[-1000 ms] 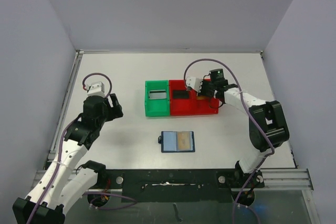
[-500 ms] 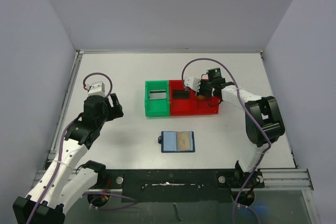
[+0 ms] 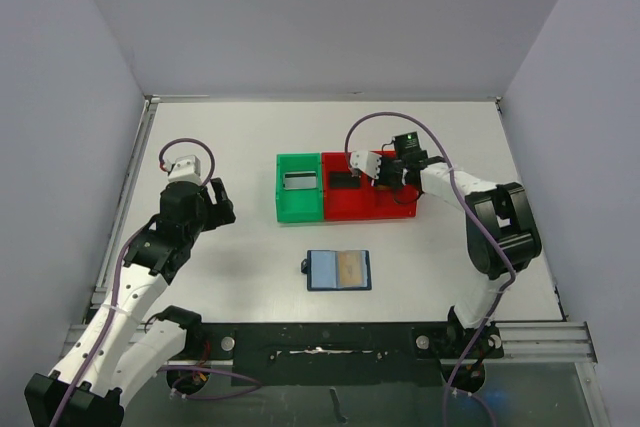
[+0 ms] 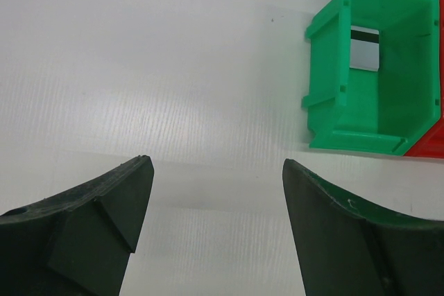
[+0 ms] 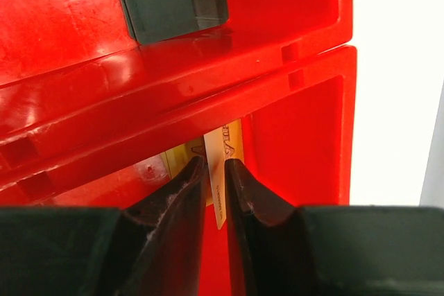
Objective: Take the credit cards out of the card holder
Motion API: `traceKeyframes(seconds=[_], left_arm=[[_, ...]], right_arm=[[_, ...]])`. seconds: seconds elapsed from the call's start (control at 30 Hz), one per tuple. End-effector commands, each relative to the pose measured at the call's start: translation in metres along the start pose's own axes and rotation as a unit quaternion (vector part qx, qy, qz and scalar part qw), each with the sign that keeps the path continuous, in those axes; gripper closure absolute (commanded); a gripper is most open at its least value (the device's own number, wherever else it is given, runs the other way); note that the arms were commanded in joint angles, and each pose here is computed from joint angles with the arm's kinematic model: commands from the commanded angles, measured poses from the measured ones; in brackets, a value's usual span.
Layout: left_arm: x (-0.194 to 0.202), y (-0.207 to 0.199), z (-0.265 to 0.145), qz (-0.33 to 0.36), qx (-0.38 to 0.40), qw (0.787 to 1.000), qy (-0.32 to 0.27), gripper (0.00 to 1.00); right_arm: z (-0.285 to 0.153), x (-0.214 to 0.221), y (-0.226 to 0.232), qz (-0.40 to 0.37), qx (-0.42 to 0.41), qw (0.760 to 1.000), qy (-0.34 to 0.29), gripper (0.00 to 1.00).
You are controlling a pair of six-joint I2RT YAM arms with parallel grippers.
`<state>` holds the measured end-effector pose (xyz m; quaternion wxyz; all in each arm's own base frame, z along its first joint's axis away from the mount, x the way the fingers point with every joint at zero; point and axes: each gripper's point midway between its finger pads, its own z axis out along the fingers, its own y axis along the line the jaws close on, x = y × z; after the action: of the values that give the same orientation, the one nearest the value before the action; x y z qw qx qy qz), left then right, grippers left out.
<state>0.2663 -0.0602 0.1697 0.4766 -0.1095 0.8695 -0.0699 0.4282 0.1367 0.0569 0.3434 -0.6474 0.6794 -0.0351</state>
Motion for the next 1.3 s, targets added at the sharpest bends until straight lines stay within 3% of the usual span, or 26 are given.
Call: traceKeyframes(seconds=[0.0, 0.33, 0.5, 0.57, 0.7, 0.83, 0.9, 1.0, 1.1, 1.27], left_arm=[[-0.015, -0.009, 0.0, 0.0, 0.02, 0.999, -0.027, 0.25], [-0.014, -0.01, 0.001, 0.002, 0.023, 0.999, -0.023, 0.25], [-0.015, -0.009, 0.0, 0.001, 0.022, 0.999, -0.028, 0.25], [-0.015, -0.009, 0.0, 0.001, 0.022, 0.999, -0.027, 0.25], [-0.014, -0.01, 0.001, 0.002, 0.022, 0.999, -0.026, 0.25], [-0.014, -0.01, 0.003, 0.004, 0.022, 0.999, -0.023, 0.25], [-0.013, -0.01, 0.003, 0.005, 0.022, 0.999, -0.022, 0.25], [-0.013, -0.01, 0.004, 0.007, 0.022, 1.0, -0.021, 0.25], [-0.012, -0.01, 0.004, 0.007, 0.021, 1.0, -0.019, 0.25], [-0.012, -0.01, 0.004, 0.007, 0.021, 1.0, -0.018, 0.25]], right_arm=[[0.001, -0.005, -0.004, 0.005, 0.002, 1.0, -0.006, 0.81], [-0.008, -0.014, -0.017, 0.031, 0.042, 0.998, -0.025, 0.77], [-0.034, -0.04, -0.035, 0.154, 0.096, 0.98, -0.082, 0.66], [-0.052, -0.056, -0.034, 0.209, 0.116, 0.962, -0.132, 0.62], [-0.094, -0.074, -0.037, 0.341, 0.186, 0.895, -0.219, 0.47], [-0.106, -0.058, -0.029, 0.509, 0.2, 0.817, -0.182, 0.41], [-0.104, -0.051, -0.019, 0.576, 0.172, 0.785, -0.148, 0.47], [-0.097, -0.038, -0.003, 0.631, 0.16, 0.753, -0.098, 0.68], [-0.096, -0.02, 0.006, 0.675, 0.184, 0.712, -0.062, 0.72], [-0.079, -0.014, 0.013, 0.694, 0.169, 0.699, -0.021, 0.72]])
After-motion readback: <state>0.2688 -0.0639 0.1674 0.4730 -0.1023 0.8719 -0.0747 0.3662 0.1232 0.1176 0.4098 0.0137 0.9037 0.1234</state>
